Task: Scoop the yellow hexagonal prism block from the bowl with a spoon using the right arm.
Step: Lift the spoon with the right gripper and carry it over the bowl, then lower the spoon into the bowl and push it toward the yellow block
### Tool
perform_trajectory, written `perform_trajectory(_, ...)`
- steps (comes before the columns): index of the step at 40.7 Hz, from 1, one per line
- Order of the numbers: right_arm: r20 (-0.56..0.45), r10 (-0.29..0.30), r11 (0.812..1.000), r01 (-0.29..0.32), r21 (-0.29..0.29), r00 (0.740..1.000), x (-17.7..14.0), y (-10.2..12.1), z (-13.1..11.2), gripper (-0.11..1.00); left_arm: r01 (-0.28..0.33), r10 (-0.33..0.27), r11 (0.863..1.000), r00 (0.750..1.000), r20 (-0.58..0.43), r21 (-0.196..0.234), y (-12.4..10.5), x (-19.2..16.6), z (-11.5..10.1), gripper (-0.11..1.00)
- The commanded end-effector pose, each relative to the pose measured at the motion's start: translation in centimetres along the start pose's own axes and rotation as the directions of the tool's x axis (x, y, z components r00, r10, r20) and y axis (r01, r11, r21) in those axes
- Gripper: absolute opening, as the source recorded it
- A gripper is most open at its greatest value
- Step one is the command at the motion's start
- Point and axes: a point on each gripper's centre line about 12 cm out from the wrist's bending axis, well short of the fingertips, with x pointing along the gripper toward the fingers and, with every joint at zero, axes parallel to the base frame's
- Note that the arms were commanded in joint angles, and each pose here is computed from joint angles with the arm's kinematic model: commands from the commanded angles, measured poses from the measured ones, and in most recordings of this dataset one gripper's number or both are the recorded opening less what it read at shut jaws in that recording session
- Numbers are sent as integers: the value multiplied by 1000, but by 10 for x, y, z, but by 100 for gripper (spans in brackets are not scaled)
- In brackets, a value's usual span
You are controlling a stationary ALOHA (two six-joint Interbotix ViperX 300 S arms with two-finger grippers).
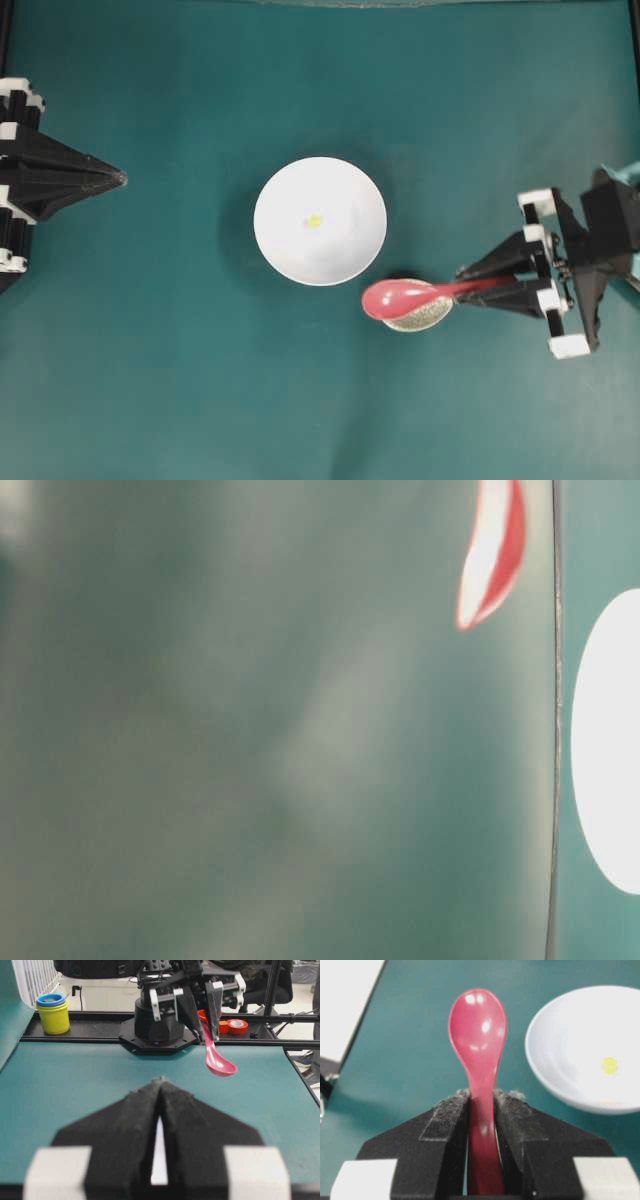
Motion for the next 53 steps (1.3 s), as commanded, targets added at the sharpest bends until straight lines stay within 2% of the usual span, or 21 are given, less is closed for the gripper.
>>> perform_trajectory(1, -29, -4, 1000, 4, 11, 1000, 3, -4, 22, 22, 0, 0, 1000, 999, 37, 0, 0, 3, 12, 0)
perform_trajectory(15, -130, -104, 989, 117, 91, 986, 14, -45, 54, 22, 5, -5, 1000, 999, 37, 0, -1, 3, 13, 0)
perform_trajectory(22, -197, -127, 980, 153, 124, 972, 26, -60, 60, 22, 8, -8, 1000, 999, 35, -1, -2, 3, 12, 0)
perform_trajectory(38, -384, -92, 947, 200, 253, 919, 58, -79, 66, 22, 19, -19, 1000, 999, 35, -2, -4, 3, 12, 0)
perform_trajectory(47, -448, -59, 934, 208, 291, 892, 75, -79, 69, 22, 20, -20, 1000, 999, 37, -2, -4, 3, 13, 0)
perform_trajectory(53, -488, -54, 917, 236, 320, 871, 84, -83, 71, 22, 20, -20, 1000, 999, 38, -2, -4, 3, 13, 0)
